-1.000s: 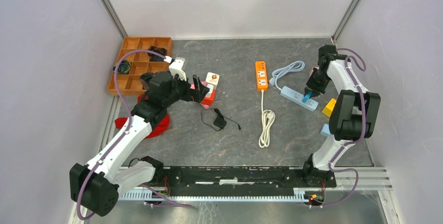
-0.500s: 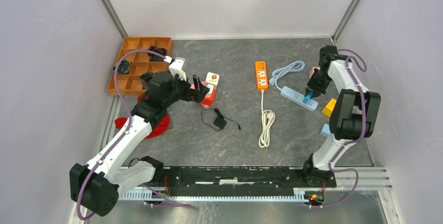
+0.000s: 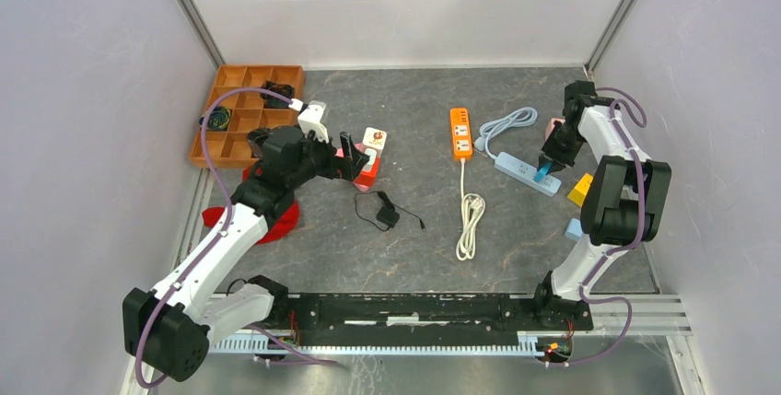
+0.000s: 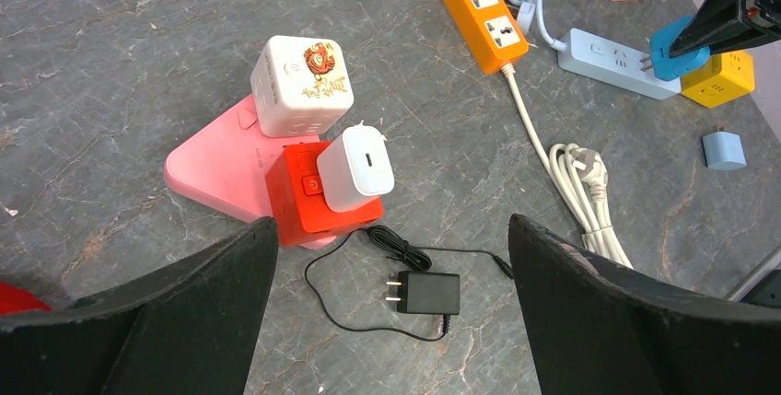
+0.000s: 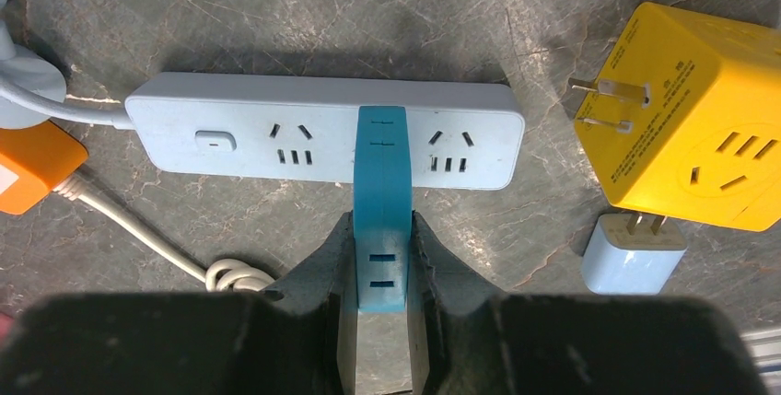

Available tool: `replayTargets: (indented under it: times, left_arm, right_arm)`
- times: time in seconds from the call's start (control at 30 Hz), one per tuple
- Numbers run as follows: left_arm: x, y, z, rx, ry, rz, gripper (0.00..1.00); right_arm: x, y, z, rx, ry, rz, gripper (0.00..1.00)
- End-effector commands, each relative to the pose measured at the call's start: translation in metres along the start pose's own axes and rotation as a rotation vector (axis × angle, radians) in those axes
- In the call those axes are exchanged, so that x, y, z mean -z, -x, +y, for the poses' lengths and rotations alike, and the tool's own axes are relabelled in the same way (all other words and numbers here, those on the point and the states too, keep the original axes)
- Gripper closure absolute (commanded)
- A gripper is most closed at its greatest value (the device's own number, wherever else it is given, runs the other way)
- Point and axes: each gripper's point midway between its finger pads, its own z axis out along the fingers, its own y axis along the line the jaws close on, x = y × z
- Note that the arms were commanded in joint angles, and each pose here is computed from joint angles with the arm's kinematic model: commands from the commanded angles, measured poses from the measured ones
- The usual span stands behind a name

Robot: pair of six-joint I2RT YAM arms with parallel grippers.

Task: Insert the plug
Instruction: Insert the plug into the socket.

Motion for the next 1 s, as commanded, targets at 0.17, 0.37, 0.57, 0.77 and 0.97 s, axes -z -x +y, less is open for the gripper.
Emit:
replayTargets:
  times: [0.17,0.37,0.57,0.77,0.97]
  left_arm:
    - [0.002,0.012,-0.003,-0.057,-0.018,-0.047,0.00]
    - [-0.001,0.009,-0.006,-0.055,-0.034,-0.032,0.00]
    - [0.001,0.009,-0.005,-0.056,-0.031,-0.039,0.00]
    - [0.001,0.010,-0.006,-0.058,-0.034,-0.041,0.00]
    - [0.003,0.011,-0.005,-0.061,-0.031,-0.047,0.00]
  right_arm:
    - [-0.012,0.002,0.013,0.012,0.073,0.008,1.00]
    - [-0.015,0.001,0.012,0.011,0.066,0.011,1.00]
    - [-0.022,-0.007,0.010,0.010,0.069,0.036,1.00]
    - [-0.026,-0.010,0.007,0.006,0.050,0.044,1.00]
    - [-0.031,-0.010,0.000,0.001,0.009,0.047,1.00]
